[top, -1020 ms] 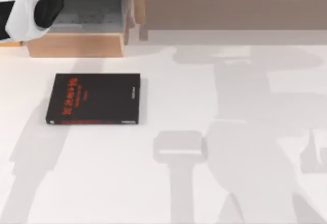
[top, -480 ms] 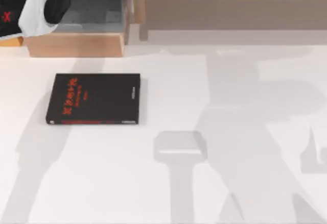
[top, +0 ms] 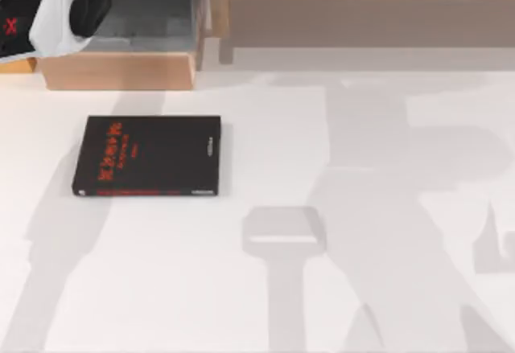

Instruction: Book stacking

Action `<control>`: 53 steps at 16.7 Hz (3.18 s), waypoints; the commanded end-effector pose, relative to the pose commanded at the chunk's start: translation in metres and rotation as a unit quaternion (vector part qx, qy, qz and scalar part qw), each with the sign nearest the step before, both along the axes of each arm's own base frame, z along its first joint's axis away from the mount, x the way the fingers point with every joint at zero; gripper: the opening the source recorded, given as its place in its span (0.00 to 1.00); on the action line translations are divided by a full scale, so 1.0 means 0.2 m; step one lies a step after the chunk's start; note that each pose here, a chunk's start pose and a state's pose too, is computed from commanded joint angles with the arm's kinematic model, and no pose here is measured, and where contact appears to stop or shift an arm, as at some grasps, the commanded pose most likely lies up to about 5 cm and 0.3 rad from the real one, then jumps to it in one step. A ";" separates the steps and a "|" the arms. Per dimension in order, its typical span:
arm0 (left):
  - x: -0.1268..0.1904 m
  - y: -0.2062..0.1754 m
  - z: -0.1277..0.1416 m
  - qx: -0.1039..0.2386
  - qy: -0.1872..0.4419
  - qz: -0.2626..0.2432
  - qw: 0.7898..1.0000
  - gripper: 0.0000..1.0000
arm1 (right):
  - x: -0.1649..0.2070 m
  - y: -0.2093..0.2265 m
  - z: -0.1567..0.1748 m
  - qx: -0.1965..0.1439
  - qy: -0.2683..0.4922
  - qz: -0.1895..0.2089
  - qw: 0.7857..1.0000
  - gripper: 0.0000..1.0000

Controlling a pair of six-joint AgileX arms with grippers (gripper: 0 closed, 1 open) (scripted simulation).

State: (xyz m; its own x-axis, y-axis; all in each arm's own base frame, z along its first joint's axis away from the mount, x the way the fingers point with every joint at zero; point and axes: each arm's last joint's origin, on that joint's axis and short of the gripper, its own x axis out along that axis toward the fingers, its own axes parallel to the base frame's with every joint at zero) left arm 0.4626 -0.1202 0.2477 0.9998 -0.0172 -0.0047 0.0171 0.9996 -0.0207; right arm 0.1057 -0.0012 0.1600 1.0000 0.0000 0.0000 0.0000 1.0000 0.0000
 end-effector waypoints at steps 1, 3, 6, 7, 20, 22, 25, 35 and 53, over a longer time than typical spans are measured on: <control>0.00 0.00 0.00 0.000 0.000 0.000 1.000 0.32 | 0.00 0.00 0.00 0.000 0.000 0.000 1.000 1.00; 0.00 0.00 0.00 0.000 0.000 0.000 1.000 0.17 | 0.00 0.00 0.00 0.000 0.000 0.000 1.000 1.00; 0.00 0.00 0.00 0.000 0.000 0.000 1.000 0.00 | 0.00 0.00 0.00 0.000 0.000 0.000 1.000 1.00; 0.00 0.00 0.00 0.000 0.000 0.000 1.000 0.00 | 0.00 0.00 0.00 0.000 0.000 0.000 1.000 1.00; 0.00 0.07 -0.10 0.013 0.036 0.063 0.997 0.00 | 0.00 0.00 0.00 0.000 0.000 0.000 1.000 1.00; -0.03 0.10 -0.05 0.011 0.026 0.078 0.997 0.00 | 0.00 0.00 0.00 0.000 0.000 0.000 1.000 1.00; -0.07 0.13 0.09 -0.005 -0.011 0.070 0.997 0.00 | 0.00 0.00 0.00 0.000 0.000 0.000 1.000 1.00; -0.05 0.01 0.05 0.002 0.000 0.003 1.000 0.00 | 0.00 0.00 0.00 0.000 0.000 0.000 1.000 1.00; -0.92 0.02 -0.25 0.582 0.115 -0.056 0.803 0.00 | 0.00 0.00 0.00 0.000 0.000 0.000 1.000 1.00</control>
State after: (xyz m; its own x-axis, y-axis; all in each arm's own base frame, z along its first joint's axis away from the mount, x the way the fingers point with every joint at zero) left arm 0.2777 -0.1160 0.1979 0.9628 0.0436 -0.2666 0.2371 0.3370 0.9112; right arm 0.1057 -0.0012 0.1600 1.0000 0.0000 0.0000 0.0000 1.0000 0.0000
